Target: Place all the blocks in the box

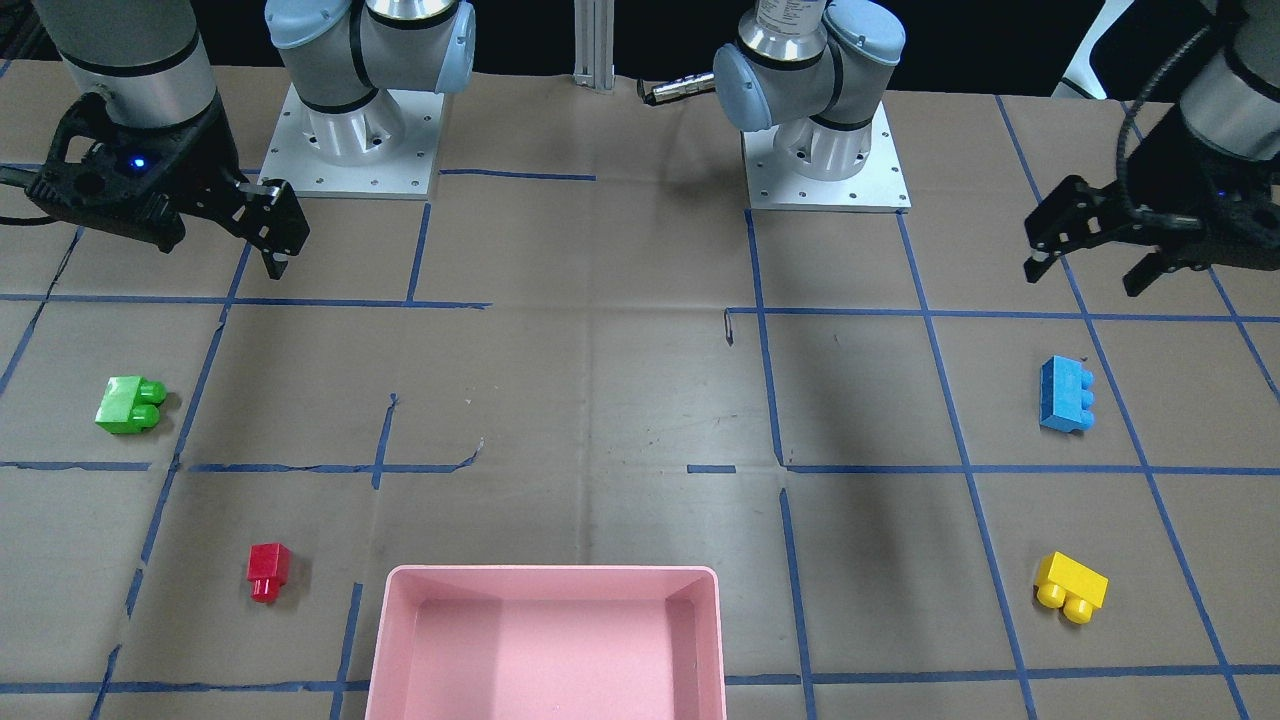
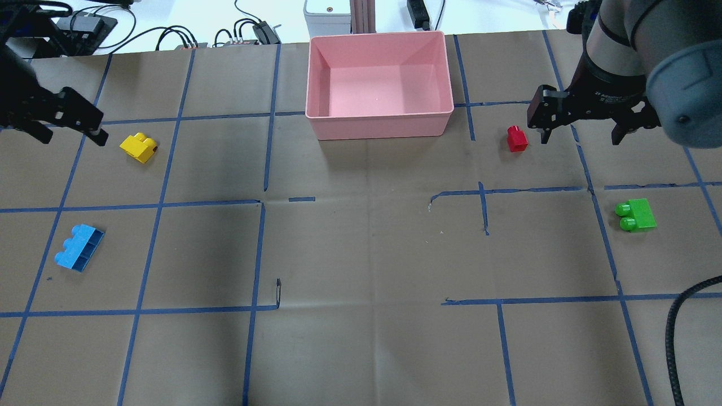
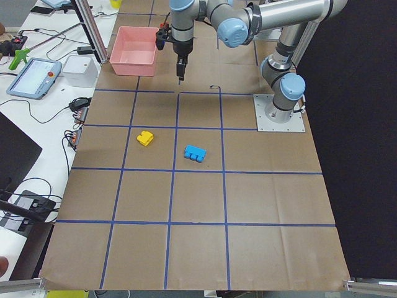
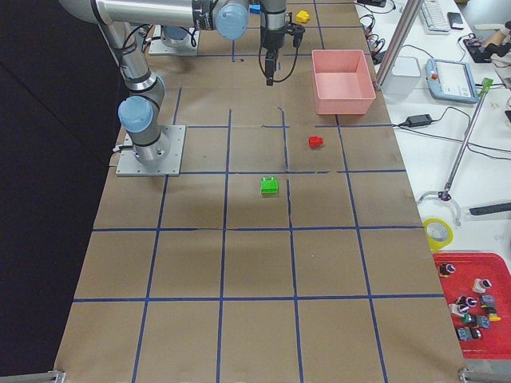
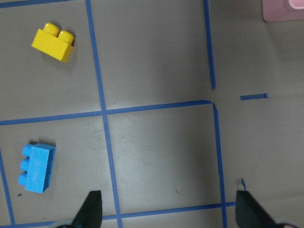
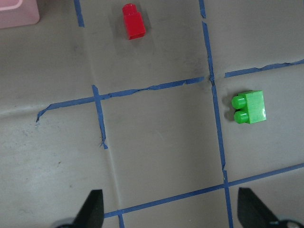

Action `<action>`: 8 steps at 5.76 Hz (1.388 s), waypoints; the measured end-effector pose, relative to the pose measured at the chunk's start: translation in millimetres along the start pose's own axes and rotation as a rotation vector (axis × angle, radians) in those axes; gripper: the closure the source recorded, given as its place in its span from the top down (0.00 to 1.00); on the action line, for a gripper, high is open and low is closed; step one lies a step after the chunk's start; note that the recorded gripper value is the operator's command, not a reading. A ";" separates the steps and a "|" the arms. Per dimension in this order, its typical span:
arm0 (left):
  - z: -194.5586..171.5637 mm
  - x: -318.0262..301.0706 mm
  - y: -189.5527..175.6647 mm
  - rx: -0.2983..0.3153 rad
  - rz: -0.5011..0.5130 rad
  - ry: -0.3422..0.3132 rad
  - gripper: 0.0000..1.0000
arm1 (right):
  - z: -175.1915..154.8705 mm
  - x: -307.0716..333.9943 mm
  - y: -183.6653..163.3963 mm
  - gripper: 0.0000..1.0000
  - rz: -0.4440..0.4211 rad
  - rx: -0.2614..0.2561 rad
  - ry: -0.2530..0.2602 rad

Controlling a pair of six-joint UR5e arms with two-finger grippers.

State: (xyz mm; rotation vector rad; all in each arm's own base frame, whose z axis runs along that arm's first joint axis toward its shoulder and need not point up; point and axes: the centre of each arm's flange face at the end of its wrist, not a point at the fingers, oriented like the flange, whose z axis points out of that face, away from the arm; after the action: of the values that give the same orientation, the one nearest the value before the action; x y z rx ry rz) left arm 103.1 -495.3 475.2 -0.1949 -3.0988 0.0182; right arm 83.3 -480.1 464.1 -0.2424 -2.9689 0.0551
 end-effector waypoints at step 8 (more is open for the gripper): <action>153.1 -170.0 60.5 0.016 0.315 -0.012 0.99 | 239.1 194.3 -42.0 0.99 -0.224 0.160 -0.190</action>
State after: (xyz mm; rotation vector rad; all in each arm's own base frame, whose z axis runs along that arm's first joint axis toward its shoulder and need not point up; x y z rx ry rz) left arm 273.5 -458.0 315.3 -0.6815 -3.0423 0.0535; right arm -151.8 -495.2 261.1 0.1232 -3.1350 0.3029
